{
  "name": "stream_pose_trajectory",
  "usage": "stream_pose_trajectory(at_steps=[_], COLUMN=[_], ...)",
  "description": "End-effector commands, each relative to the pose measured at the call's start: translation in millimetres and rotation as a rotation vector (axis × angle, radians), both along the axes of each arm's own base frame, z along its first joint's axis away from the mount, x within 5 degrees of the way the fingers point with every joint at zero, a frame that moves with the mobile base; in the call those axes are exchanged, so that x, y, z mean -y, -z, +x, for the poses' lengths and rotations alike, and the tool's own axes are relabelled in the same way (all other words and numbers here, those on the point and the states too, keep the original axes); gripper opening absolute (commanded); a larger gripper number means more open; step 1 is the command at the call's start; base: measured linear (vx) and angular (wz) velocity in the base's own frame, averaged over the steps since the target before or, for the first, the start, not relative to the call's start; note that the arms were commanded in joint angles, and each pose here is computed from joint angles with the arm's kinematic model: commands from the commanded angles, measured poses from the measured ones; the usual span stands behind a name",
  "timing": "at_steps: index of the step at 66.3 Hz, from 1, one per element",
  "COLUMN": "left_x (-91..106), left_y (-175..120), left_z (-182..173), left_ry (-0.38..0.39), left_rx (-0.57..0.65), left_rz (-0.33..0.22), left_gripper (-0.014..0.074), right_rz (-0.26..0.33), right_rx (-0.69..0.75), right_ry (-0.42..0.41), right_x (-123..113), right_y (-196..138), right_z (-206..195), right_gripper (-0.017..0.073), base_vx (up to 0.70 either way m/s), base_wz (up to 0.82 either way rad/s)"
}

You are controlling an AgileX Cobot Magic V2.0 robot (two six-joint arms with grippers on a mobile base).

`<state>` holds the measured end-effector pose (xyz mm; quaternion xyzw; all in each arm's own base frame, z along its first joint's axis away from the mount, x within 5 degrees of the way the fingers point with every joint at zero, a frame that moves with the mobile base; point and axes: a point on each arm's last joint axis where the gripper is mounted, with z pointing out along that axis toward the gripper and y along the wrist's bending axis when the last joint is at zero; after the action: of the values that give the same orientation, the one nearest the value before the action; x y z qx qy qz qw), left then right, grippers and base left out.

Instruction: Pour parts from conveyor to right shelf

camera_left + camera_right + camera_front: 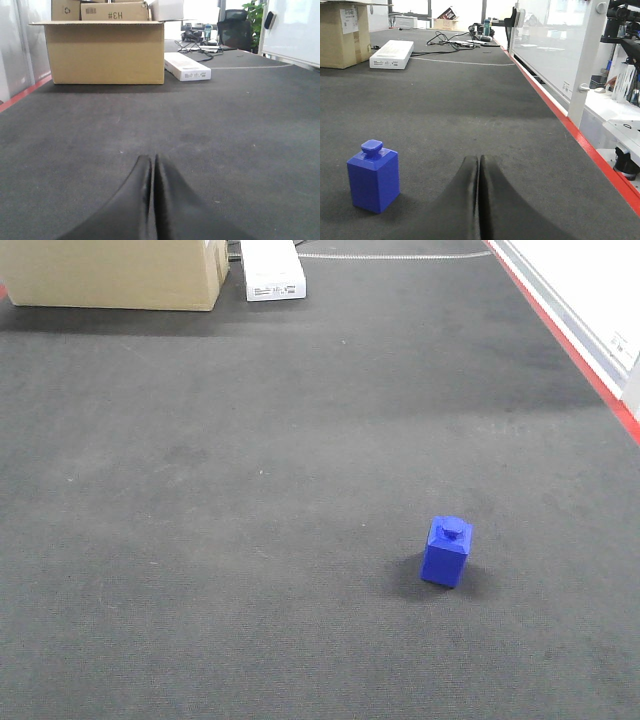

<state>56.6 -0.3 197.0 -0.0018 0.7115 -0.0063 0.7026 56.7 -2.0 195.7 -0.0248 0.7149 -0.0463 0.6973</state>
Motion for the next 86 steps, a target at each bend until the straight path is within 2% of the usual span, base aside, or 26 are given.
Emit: stream_pose_trajectory(at_steps=[1,64,75,80,86], left_x=[0.5,0.5,0.5,0.5,0.5], left_y=[-13.0,-13.1,-13.1,-13.1,-13.1], left_z=[-2.5,-2.2,-2.2,-2.2,-2.2], left_ry=[0.009,0.008,0.008,0.008,0.008], left_rx=[0.098,0.095,0.095,0.095,0.095], left_rz=[-0.015,-0.014,-0.014,-0.014,-0.014], left_gripper=[-0.0006,-0.0006,-0.0006,-0.0006,-0.0006], right_rz=[-0.012,-0.013,-0.03,-0.014,-0.013], right_rx=[0.076,0.088,0.228,0.316,0.356], right_ry=[0.003,0.003,-0.004,-0.009,-0.009], right_x=[0.0,0.0,-0.9,-1.3,-1.4], right_y=[-4.6,-5.7,-19.1,-28.6,-43.1], right_z=[-0.6,-0.7,-2.5,-4.7,-7.9], right_gripper=[-0.0009,-0.0009,-0.0009,-0.0009,-0.0009], base_vx=[0.0,0.0,0.0,0.0,0.0], base_wz=[0.0,0.0,0.0,0.0,0.0])
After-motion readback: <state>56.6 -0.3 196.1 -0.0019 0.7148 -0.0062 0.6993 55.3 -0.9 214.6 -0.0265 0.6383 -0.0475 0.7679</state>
